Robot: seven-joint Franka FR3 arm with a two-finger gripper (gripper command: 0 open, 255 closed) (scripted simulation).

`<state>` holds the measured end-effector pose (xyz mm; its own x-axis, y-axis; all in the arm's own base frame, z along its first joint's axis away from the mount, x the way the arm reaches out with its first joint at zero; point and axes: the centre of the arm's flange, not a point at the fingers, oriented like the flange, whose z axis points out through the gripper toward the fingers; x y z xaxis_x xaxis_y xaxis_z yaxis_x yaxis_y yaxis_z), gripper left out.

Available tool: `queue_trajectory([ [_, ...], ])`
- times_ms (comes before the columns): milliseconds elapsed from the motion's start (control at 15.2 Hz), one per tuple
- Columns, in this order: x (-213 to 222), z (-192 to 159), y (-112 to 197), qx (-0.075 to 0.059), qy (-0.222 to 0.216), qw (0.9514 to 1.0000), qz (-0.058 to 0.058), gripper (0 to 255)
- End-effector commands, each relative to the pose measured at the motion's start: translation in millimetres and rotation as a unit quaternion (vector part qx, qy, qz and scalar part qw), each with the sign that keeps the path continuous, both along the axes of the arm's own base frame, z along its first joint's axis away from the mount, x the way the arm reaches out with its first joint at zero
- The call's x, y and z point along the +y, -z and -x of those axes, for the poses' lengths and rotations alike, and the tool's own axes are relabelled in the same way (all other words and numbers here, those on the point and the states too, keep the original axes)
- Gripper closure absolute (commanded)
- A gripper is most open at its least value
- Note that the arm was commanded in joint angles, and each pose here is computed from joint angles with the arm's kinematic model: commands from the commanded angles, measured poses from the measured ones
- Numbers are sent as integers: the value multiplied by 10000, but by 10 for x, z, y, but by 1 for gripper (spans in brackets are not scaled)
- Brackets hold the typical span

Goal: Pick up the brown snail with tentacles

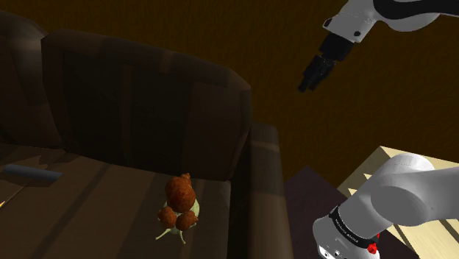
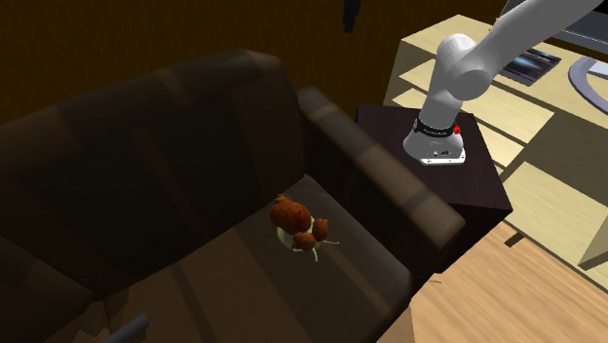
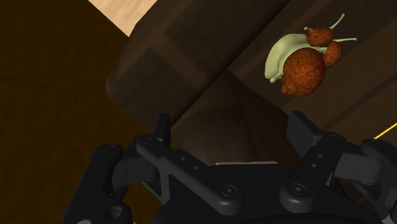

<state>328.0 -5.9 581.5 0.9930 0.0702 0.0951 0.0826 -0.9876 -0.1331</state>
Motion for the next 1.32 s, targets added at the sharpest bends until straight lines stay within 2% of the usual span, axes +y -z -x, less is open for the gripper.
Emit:
queue_trajectory([
  [0, 0, 0, 0, 0, 0, 10000, 0, 0],
  [594, 921, -213, 785, 142, -358, 9991, 196, 0],
  [1254, 1921, -346, 1704, 300, -755, 9958, 413, 0],
])
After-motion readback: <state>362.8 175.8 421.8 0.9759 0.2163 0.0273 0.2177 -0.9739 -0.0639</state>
